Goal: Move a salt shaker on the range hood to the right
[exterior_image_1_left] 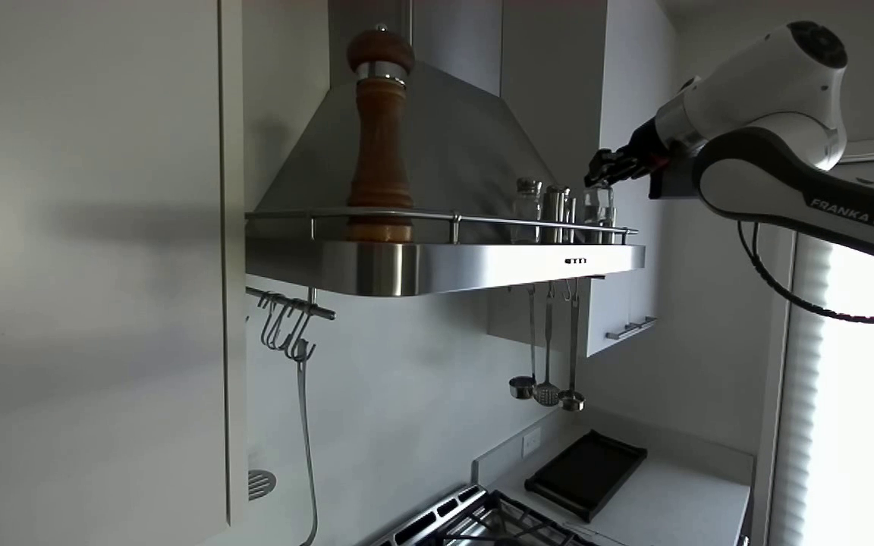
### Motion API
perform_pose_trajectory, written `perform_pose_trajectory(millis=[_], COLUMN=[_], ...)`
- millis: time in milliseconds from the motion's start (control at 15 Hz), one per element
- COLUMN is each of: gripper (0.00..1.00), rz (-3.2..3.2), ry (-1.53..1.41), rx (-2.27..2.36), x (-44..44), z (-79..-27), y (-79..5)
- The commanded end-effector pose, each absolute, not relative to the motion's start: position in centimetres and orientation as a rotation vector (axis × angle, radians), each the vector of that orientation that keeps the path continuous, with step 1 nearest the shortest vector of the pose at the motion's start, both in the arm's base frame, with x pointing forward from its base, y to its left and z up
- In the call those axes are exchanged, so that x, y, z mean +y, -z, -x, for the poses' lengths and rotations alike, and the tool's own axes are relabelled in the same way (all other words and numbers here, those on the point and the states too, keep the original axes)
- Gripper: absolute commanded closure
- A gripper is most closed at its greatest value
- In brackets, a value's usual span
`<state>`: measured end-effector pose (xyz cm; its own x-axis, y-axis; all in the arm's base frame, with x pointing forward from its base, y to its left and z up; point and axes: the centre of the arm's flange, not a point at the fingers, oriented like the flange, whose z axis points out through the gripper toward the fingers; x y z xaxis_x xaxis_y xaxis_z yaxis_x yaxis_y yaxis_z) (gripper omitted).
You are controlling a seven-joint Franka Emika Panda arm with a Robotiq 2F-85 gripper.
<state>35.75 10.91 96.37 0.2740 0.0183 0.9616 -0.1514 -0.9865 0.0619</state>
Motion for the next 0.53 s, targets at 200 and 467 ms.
perform_pose_trajectory(millis=[200, 467], gripper=[0.85, 0.85], rz=[-2.388, -2.367], ry=[-1.763, -1.726], rx=[-0.126, -0.137], x=[9.7, 8.3], z=[-34.2, -33.3], y=[-97.9, -98.5])
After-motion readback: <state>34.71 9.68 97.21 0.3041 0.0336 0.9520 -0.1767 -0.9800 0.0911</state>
